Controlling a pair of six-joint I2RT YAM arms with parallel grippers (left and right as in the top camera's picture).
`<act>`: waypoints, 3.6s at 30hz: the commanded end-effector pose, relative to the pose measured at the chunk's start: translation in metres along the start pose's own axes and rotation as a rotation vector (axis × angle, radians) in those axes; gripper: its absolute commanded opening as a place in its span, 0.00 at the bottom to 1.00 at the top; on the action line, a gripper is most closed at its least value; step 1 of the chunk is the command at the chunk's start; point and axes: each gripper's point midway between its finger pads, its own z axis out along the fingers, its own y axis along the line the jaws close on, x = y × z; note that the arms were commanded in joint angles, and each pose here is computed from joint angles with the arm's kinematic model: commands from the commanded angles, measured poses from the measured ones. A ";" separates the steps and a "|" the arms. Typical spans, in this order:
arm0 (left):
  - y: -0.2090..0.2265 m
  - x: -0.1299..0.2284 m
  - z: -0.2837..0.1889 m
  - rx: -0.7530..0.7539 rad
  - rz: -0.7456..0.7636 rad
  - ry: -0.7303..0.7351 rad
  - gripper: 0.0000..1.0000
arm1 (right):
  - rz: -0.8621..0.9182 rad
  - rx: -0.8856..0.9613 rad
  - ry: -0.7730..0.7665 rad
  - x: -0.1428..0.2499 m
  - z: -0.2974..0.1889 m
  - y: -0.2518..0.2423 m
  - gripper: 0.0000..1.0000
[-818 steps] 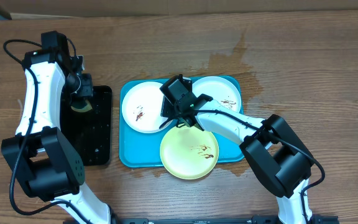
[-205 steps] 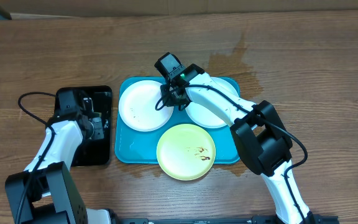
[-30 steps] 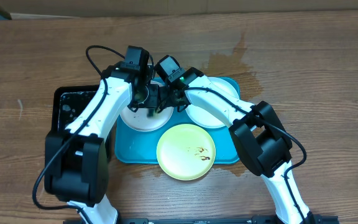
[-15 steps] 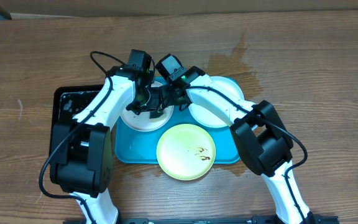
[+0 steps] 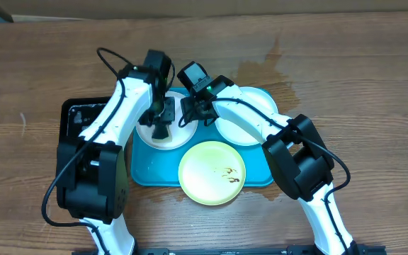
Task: Clean dirty plates on tray and stack at the side
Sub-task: 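Scrub the right white plate with the sponge in the left gripper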
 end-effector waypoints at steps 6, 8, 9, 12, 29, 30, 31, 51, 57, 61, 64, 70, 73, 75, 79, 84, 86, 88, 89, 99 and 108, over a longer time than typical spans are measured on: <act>-0.003 0.019 0.024 0.045 -0.007 0.062 0.61 | -0.005 -0.007 0.050 0.016 0.009 0.003 0.67; 0.000 0.024 0.035 0.034 -0.007 0.063 0.59 | -0.005 -0.006 0.050 0.016 0.009 0.003 0.67; 0.001 0.026 0.039 0.028 -0.007 0.064 0.57 | -0.005 -0.006 0.050 0.016 0.009 0.003 0.67; 0.005 0.034 0.053 0.010 -0.006 0.067 0.55 | -0.005 -0.007 0.049 0.016 0.009 0.003 0.67; 0.033 0.019 0.054 -0.153 0.064 -0.009 0.04 | -0.005 -0.008 0.046 0.016 0.009 0.003 0.67; 0.034 0.016 0.052 -0.161 0.065 -0.019 0.04 | -0.005 -0.008 0.046 0.016 0.009 0.003 0.67; 0.035 0.012 0.050 -0.167 0.064 -0.029 0.04 | -0.005 -0.008 0.046 0.016 0.009 0.003 0.67; -0.011 -0.021 0.024 0.071 0.060 -0.103 0.24 | -0.005 -0.007 0.048 0.016 0.009 0.003 0.71; -0.010 -0.016 0.035 0.071 0.056 -0.103 0.63 | -0.005 -0.006 0.051 0.017 0.009 0.003 0.71; -0.009 -0.016 0.035 0.067 0.056 -0.105 0.69 | -0.005 -0.007 0.050 0.016 0.009 0.003 0.71; -0.009 -0.023 0.035 0.064 0.055 -0.131 0.70 | -0.005 -0.006 0.050 0.017 0.009 0.003 0.71; -0.012 -0.036 0.037 0.073 0.034 -0.181 0.69 | -0.005 -0.005 0.053 0.017 0.009 0.002 0.71; -0.008 -0.035 0.045 0.042 0.033 -0.169 0.69 | -0.005 -0.005 0.054 0.017 0.009 0.002 0.71; -0.007 -0.034 0.051 0.034 0.033 -0.156 0.68 | -0.005 -0.005 0.053 0.017 0.009 0.002 0.71; -0.007 -0.031 0.062 0.033 0.034 -0.134 0.64 | -0.005 -0.006 0.051 0.017 0.009 0.003 0.71; -0.008 -0.035 0.060 0.037 0.034 -0.150 0.15 | -0.005 -0.006 0.050 0.016 0.009 0.003 0.72; -0.009 -0.036 0.060 0.038 0.034 -0.152 0.04 | -0.005 -0.007 0.050 0.016 0.009 0.003 0.71; -0.010 -0.035 0.059 0.048 0.037 -0.150 0.06 | -0.005 -0.007 0.050 0.016 0.009 0.003 0.71; -0.012 -0.035 0.059 0.060 0.043 -0.146 0.09 | -0.005 -0.007 0.049 0.016 0.009 0.003 0.71; -0.017 -0.021 0.043 0.089 0.048 -0.048 0.50 | -0.005 -0.007 0.050 0.016 0.009 0.003 0.72; -0.015 0.000 0.054 0.085 0.051 0.017 0.10 | -0.005 -0.006 0.051 0.017 0.009 0.003 0.72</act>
